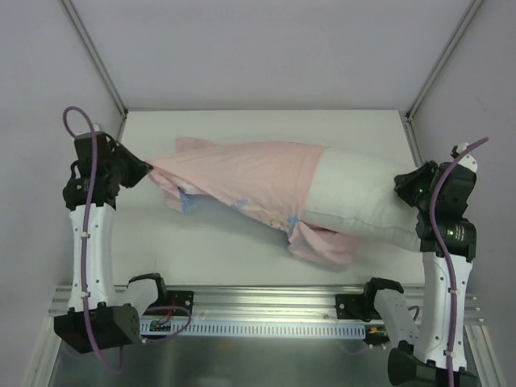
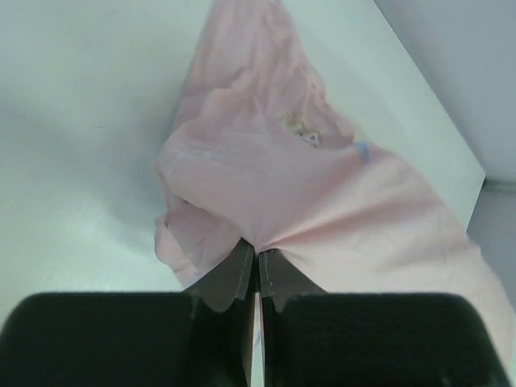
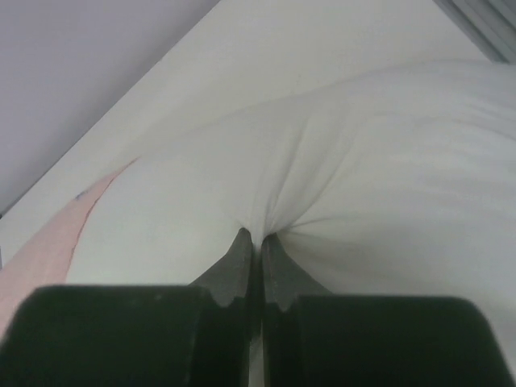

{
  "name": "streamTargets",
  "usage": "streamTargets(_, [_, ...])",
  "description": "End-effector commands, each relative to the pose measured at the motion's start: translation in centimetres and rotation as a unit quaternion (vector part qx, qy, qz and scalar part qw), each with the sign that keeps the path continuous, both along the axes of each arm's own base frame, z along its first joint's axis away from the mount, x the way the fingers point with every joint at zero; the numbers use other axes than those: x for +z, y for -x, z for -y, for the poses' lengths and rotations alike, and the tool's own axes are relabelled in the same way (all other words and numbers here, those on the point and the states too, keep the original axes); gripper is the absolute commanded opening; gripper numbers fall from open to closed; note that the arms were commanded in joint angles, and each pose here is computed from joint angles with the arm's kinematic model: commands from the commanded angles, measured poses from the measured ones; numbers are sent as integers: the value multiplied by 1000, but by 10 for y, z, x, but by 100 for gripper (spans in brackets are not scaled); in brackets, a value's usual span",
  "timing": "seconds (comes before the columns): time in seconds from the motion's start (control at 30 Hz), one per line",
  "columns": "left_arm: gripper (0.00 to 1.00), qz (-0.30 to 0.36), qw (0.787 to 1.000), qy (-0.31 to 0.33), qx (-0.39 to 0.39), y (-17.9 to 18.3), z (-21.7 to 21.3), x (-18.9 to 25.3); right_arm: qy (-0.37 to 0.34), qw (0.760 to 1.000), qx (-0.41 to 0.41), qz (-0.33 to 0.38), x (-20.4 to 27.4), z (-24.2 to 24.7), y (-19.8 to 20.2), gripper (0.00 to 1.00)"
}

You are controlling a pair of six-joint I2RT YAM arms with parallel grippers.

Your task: Remove the pillowcase from the pillow

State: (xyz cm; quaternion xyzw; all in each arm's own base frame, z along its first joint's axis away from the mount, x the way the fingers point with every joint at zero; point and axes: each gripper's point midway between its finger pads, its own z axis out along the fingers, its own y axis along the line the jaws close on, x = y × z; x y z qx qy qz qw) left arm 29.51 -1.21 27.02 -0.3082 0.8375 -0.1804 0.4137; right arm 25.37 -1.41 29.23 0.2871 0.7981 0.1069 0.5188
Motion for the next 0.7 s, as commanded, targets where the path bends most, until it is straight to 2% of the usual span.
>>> streamTargets(0.0, [0, -13, 997, 48, 52, 14, -47, -2, 3, 997, -73, 19, 11, 35, 3, 1])
streamTargets(0.17, [0, -48, 988, 134, 56, 13, -43, -37, -57, 998, -29, -12, -34, 18, -15, 1])
streamTargets(0.37, [0, -33, 991, 109, 71, 16, -49, -35, -61, 998, -14, -20, -45, 14, -21, 1])
streamTargets(0.5, [0, -14, 990, 96, 98, 15, -60, -19, -38, 998, -42, -17, -32, 28, -24, 1])
streamTargets(0.67, [0, -8, 976, 138, 169, 24, -90, -15, -32, 995, -99, -5, -21, 54, -15, 1])
